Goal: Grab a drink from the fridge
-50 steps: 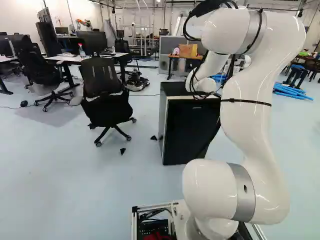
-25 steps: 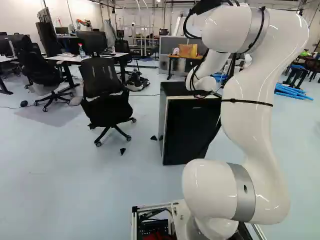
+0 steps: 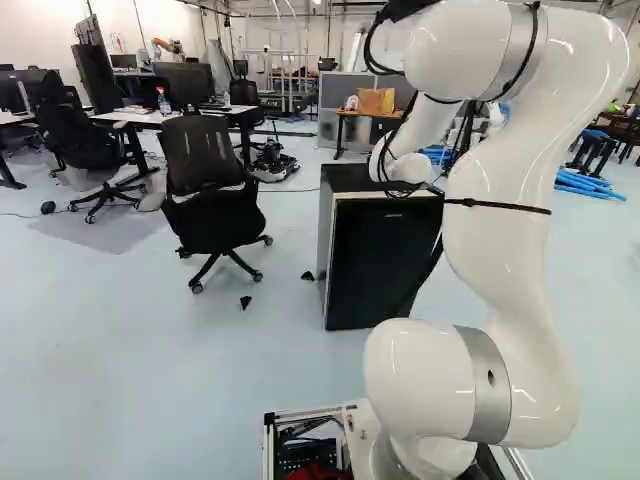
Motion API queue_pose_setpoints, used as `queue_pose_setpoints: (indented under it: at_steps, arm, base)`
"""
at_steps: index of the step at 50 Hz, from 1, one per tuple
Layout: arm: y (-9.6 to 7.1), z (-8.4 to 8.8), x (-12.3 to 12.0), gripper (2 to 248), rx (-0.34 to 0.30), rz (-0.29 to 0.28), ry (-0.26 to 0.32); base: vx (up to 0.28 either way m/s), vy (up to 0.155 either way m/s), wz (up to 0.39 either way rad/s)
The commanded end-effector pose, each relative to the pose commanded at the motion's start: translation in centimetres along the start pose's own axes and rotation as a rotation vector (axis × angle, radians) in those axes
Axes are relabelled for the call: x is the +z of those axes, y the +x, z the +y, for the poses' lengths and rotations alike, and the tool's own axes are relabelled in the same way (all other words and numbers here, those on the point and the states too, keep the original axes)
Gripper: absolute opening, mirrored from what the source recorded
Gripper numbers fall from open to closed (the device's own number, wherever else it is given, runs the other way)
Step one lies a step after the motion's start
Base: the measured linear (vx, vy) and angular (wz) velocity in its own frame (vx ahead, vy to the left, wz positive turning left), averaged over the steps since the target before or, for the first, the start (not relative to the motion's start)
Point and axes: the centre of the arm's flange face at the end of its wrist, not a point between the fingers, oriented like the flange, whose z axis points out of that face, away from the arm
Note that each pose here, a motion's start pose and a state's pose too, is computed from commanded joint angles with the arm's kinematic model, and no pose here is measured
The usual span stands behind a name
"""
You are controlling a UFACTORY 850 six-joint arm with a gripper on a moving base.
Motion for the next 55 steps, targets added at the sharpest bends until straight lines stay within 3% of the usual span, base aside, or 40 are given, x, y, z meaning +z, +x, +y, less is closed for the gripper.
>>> queue_pose_setpoints:
  at_steps: [28, 55]
  arm:
    - [-0.7, -3.5, -5.1, 100, 0.007, -0.012, 0.024]
    - [-3.0, -7.8, -13.1, 100, 0.013, -0.031, 0.057]
  base:
    - [0.000, 0.000, 0.000]
    - [0.000, 0.000, 0.000]
